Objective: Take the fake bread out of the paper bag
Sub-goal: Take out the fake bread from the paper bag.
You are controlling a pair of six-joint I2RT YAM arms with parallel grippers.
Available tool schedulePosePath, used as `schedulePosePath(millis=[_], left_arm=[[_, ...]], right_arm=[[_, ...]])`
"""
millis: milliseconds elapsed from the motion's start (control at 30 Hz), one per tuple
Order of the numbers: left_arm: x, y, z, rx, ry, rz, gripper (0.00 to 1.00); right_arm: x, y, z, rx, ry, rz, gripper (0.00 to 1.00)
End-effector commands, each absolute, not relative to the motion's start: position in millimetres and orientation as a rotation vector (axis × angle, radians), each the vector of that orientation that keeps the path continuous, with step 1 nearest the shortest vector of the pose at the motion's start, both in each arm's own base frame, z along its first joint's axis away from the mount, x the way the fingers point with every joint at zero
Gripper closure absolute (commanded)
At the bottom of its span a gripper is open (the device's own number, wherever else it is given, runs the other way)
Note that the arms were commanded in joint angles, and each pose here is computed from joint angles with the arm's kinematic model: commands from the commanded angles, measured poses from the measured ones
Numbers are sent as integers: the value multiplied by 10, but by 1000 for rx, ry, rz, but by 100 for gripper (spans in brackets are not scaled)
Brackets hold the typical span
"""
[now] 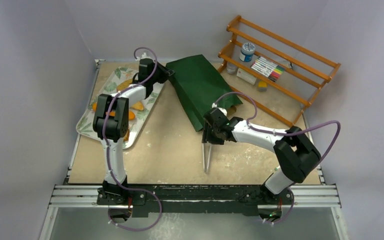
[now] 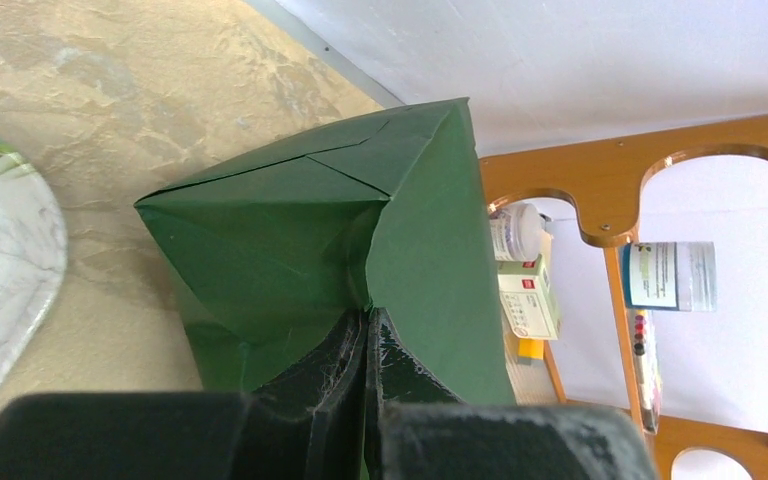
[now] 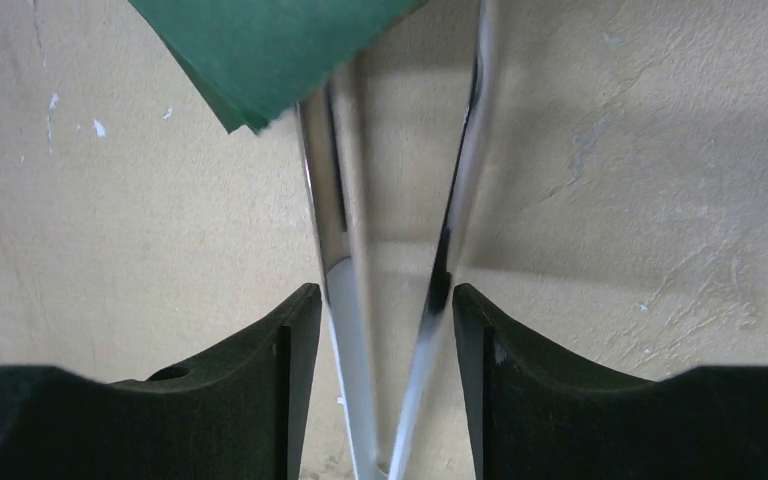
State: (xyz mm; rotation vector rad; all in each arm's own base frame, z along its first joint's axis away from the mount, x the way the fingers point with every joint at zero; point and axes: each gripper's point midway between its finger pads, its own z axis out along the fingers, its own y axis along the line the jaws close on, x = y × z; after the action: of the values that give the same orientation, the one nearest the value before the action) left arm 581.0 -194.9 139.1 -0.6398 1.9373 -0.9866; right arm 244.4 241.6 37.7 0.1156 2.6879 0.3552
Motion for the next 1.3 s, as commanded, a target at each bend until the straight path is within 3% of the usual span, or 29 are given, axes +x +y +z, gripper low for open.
schedulePosePath(millis=[0, 333, 1067, 1267], left_arm=[[5767, -2179, 1902, -563, 1825, -1099, 100], [5709, -2213, 1970, -575, 1779, -1151, 100], [5657, -2194, 2084, -572, 1740, -1209, 100], [5611, -2149, 2043, -588, 1733, -1225, 100]], right_arm=[[2594, 2475, 488, 199, 2659, 338, 45], [2713, 2589, 404, 209, 2686, 306, 44], [2401, 2547, 180, 301, 2737, 198, 46], [2597, 2437, 192, 372, 2707, 156, 47]])
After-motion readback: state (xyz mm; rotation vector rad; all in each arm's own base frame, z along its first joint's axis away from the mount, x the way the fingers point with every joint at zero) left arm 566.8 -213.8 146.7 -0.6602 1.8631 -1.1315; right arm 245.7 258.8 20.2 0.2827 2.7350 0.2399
